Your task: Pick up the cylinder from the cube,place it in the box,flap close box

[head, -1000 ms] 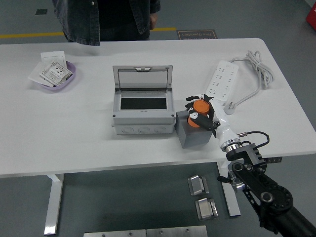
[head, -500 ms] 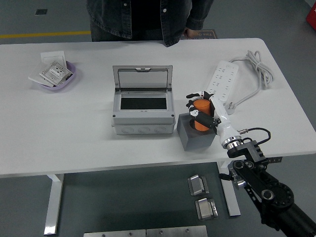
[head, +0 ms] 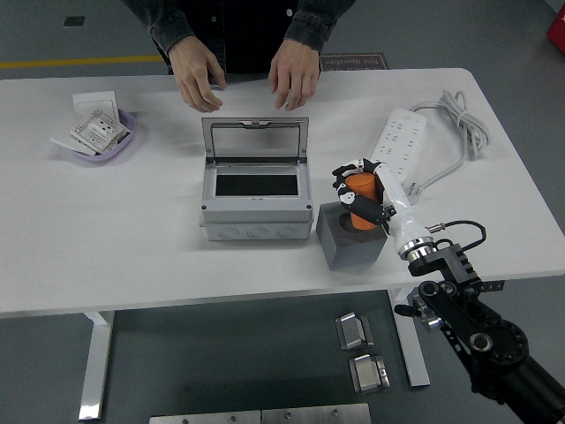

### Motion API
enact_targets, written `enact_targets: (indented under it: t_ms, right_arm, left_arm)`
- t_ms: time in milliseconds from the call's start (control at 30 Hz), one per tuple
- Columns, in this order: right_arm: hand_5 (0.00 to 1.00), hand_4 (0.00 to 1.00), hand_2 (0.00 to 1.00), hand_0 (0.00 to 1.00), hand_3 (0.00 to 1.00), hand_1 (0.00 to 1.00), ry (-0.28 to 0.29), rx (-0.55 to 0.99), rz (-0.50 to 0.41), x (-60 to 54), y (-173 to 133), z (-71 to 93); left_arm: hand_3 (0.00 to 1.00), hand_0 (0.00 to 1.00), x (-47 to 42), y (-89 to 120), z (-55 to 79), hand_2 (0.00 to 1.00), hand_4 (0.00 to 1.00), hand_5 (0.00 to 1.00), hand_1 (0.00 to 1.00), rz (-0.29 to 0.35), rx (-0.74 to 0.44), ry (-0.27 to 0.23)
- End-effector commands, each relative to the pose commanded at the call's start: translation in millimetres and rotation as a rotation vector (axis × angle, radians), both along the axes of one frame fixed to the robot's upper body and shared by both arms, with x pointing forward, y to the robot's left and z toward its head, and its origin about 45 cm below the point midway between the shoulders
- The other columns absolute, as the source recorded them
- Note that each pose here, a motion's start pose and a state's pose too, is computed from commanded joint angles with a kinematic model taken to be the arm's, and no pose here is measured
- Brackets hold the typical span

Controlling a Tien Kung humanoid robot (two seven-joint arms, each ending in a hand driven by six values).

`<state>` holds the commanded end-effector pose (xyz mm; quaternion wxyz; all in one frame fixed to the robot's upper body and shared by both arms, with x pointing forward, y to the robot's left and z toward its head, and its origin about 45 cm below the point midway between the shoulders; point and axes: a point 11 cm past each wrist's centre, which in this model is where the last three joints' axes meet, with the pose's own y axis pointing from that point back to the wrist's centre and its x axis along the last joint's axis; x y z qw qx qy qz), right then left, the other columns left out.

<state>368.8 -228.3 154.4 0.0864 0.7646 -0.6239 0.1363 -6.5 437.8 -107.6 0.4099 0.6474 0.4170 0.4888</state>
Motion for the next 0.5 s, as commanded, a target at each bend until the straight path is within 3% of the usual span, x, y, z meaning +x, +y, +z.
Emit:
enact_targets:
  t_ms: [167, 333, 500]
  right_arm:
    - [0.002, 0.002, 0.281, 0.083, 0.265, 0.164, -0.085, -0.157, 0.039, 15.4, 3.9, 28.0]
    - [0.002, 0.002, 0.277, 0.084, 0.269, 0.163, -0.174, -0.316, 0.116, 29.6, 28.0, 55.1]
    - [0.002, 0.002, 0.268, 0.078, 0.268, 0.148, -0.222, -0.426, 0.182, 38.6, 59.5, 66.0]
  left_arm:
    - [0.756, 0.733, -1.1, 3.4, 1.2, 0.714, 0.742, 0.448, 0.743, 0.002, 0.007, 0.003]
    - [0.755, 0.733, -2.4, 6.9, 2.6, 0.715, 0.740, 0.446, 0.745, 0.007, 0.014, 0.005]
    - [0.754, 0.733, -3.7, 7.6, 2.8, 0.716, 0.740, 0.446, 0.744, 0.011, 0.016, 0.007]
